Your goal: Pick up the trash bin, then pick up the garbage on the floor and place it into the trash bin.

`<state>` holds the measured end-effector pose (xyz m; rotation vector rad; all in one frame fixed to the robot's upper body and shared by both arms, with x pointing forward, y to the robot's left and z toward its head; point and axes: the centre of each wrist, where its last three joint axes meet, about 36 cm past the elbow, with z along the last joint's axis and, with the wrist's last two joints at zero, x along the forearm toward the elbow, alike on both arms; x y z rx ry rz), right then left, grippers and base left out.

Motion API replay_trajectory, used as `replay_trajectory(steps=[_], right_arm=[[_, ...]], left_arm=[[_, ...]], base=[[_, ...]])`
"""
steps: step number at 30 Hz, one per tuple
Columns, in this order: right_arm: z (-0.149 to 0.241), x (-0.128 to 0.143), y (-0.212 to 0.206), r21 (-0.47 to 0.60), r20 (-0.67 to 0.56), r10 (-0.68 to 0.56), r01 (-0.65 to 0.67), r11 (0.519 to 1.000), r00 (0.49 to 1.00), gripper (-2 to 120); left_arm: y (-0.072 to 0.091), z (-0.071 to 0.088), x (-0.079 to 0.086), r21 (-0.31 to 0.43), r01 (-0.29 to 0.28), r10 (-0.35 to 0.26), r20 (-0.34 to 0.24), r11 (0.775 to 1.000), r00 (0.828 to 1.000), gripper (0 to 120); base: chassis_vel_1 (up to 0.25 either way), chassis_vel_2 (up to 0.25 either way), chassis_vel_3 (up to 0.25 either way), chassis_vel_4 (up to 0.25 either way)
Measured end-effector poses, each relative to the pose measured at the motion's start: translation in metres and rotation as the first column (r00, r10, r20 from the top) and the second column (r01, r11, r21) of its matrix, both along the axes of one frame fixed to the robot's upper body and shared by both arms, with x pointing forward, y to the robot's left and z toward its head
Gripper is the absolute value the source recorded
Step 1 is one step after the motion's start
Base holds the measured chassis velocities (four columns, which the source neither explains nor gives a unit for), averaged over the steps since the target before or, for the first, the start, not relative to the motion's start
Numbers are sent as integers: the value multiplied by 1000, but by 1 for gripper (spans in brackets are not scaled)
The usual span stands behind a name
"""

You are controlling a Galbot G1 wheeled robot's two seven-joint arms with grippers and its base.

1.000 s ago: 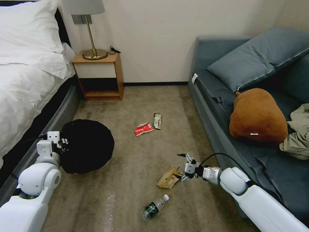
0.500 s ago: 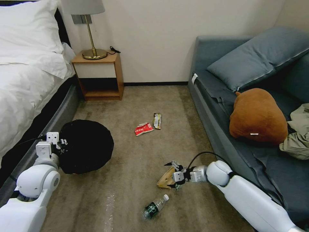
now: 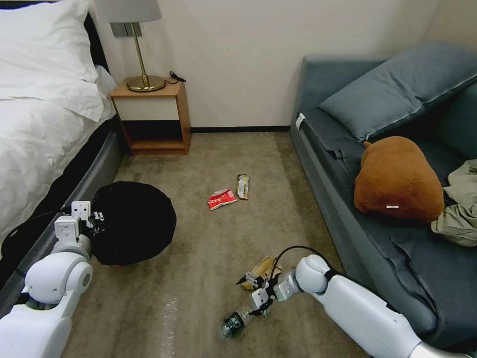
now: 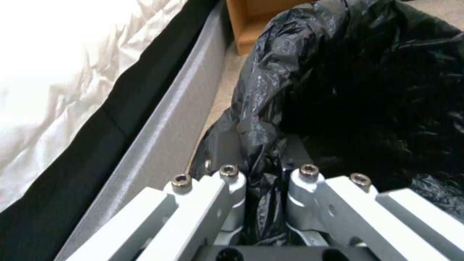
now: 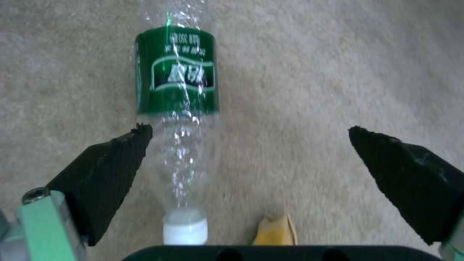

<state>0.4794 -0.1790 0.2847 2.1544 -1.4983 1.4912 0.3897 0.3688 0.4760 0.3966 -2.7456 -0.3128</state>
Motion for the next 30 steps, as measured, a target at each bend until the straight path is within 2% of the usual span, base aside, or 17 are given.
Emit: replay_trajectory(steps=[13,26,28,30], right_arm=[[-18,8,33,-67,44,158,-154,986,987,100],[-23,23,35,-124,34,216,-210,970,976,100],[-26,23,35,-130,30,223,-217,967,974,98],[-30,22,38,-136,23,232,-227,964,972,88]], left_arm=[[-4,2,-6,-3,7,-7,8,1000,1000,5],[-3,6,-6,2,9,-9,16,1000,1000,5],[-2,6,-6,2,10,-10,19,1000,1000,5],[-2,7,-5,2,10,-10,22,1000,1000,5]], base=[[0,0,0,0],[0,0,0,0],[0,0,0,0],[0,0,0,0]])
